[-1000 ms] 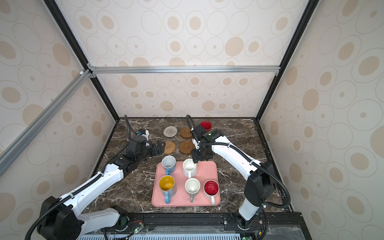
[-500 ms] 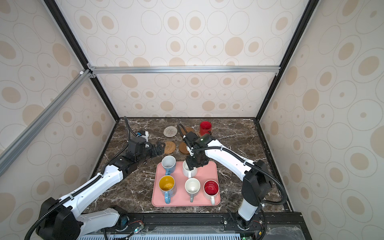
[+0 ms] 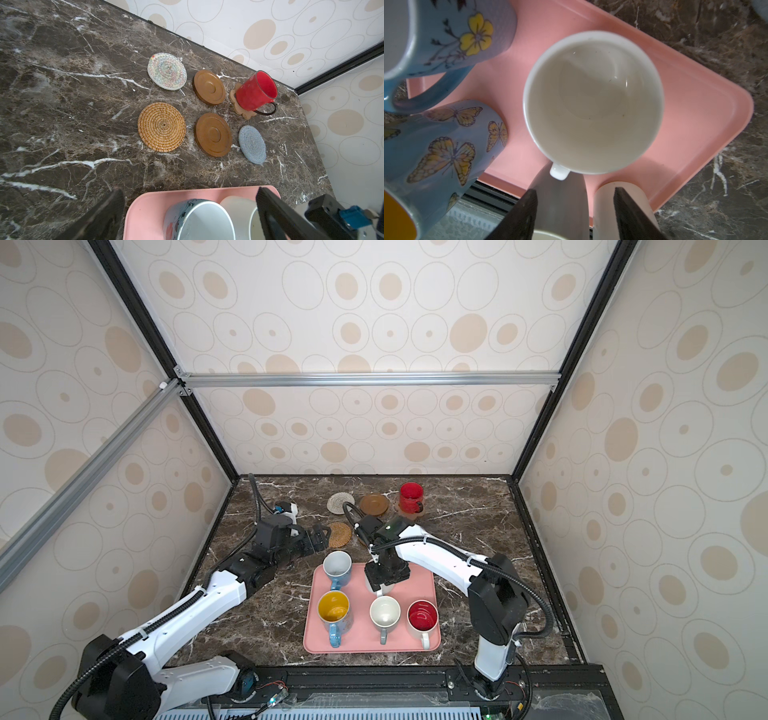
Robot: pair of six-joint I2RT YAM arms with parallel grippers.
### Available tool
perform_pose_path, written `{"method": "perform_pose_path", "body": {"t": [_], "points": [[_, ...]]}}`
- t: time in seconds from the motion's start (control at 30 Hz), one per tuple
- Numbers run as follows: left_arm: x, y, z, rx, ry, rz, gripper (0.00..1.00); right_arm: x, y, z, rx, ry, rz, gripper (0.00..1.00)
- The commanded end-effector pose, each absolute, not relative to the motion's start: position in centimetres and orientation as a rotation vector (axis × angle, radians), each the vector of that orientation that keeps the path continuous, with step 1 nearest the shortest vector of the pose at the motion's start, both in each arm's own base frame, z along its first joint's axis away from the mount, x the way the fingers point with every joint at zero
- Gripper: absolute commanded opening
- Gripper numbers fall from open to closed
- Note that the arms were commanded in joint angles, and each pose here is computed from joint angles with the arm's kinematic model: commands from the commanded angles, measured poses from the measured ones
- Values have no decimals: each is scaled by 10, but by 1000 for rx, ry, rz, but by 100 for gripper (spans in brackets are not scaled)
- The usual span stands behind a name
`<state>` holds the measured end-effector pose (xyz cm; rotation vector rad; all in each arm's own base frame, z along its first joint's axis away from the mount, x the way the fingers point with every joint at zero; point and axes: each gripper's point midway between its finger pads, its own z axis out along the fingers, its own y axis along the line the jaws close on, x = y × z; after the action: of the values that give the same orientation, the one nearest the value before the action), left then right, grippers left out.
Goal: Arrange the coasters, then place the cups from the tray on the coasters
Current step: 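Move the right gripper back over the white mug on the tray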
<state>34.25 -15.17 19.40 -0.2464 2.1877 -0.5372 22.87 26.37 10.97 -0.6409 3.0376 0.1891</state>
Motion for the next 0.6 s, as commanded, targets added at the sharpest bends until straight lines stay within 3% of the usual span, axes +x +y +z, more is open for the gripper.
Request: {"method": "perform_pose_path", "body": {"t": [0.0, 0.57], "points": [[345, -149, 201, -250, 2160, -538, 100, 225, 261, 101, -625, 3066, 134, 63], [343, -148, 201, -236, 2161, -526, 100, 243, 237, 90, -522, 3020, -109, 64]]}}
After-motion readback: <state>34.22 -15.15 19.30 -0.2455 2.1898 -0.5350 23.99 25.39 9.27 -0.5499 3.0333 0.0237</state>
